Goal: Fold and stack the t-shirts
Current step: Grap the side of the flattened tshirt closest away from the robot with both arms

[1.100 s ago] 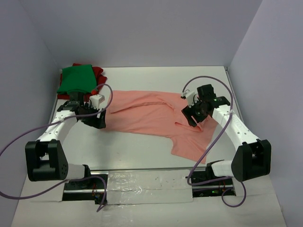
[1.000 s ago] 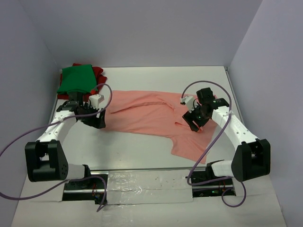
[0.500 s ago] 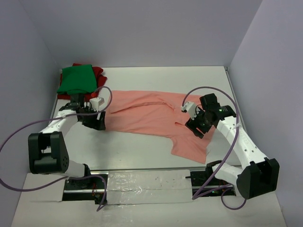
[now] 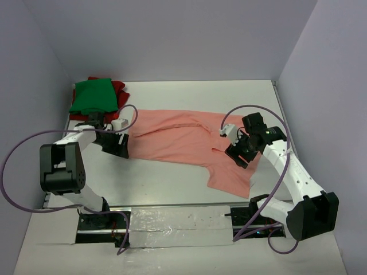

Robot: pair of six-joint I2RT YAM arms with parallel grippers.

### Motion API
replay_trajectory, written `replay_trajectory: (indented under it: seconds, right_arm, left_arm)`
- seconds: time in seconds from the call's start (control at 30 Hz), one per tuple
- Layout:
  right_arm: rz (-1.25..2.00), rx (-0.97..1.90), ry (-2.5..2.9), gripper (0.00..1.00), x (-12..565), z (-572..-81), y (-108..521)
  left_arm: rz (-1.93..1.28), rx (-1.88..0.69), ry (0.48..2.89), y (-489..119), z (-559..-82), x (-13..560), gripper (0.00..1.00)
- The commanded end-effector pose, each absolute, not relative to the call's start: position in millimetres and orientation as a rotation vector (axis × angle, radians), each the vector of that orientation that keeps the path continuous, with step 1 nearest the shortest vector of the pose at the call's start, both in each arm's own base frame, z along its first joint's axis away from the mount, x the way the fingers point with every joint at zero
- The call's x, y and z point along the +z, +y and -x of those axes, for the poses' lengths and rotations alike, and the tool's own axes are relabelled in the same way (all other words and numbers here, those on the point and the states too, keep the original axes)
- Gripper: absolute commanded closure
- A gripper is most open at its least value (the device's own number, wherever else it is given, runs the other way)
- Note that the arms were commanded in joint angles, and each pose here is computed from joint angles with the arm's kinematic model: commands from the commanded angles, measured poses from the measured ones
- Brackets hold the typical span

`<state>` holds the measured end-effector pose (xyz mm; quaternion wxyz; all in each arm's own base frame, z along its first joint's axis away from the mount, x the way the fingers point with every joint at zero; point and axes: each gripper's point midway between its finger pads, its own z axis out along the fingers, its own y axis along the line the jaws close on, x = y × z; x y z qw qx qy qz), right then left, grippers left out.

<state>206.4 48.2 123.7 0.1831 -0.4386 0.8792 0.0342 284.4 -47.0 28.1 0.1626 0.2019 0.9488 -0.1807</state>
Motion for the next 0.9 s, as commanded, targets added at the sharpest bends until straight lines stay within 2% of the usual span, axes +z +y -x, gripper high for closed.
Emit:
replay_trajectory:
  seconds: [0.0, 0.2, 0.4, 0.43, 0.5, 0.53, 0.57, 0.63, 0.87]
  right_arm:
    - [1.26, 0.093, 2.424, 0.26, 141.1, -206.9, 51.2]
    - [1.247, 0.072, 2.418, 0.26, 147.6, -208.1, 49.4]
    - [1.284, 0.06, 2.435, 0.27, 147.1, -204.5, 45.5]
    - [1.302, 0.059, 2.453, 0.27, 143.6, -202.9, 43.8]
    - [1.376, 0.042, 2.503, 0.27, 134.8, -191.9, 35.6]
    - [1.4, 0.042, 2.533, 0.27, 129.9, -187.4, 32.6]
    - [1.423, 0.039, 2.553, 0.27, 123.9, -182.5, 29.8]
    - [1.482, 0.038, 2.552, 0.27, 117.7, -177.9, 28.1]
    - [1.648, -0.052, 2.638, 0.25, 78.6, -153.4, 12.4]
  left_arm:
    - [-0.604, -0.576, 2.635, -55.0, -300.6, 38.4, 0.25]
    - [-0.605, -0.608, 2.666, -56.4, -299.9, 26.2, 0.3]
    - [-0.609, -0.629, 2.68, -57.7, -295.3, 20.2, 0.59]
    - [-0.607, -0.632, 2.681, -58.0, -294.8, 20.0, 0.7]
    - [-0.606, -0.628, 2.678, -57.8, -295.2, 19.7, 0.8]
    - [-0.606, -0.628, 2.678, -57.8, -294.7, 19.4, 0.88]
    - [-0.606, -0.631, 2.679, -58.1, -294.3, 18.7, 0.9]
    - [-0.604, -0.631, 2.68, -58.1, -293.5, 18.1, 0.94]
    - [-0.599, -0.621, 2.675, -57.5, -294.1, 20.8, 0.95]
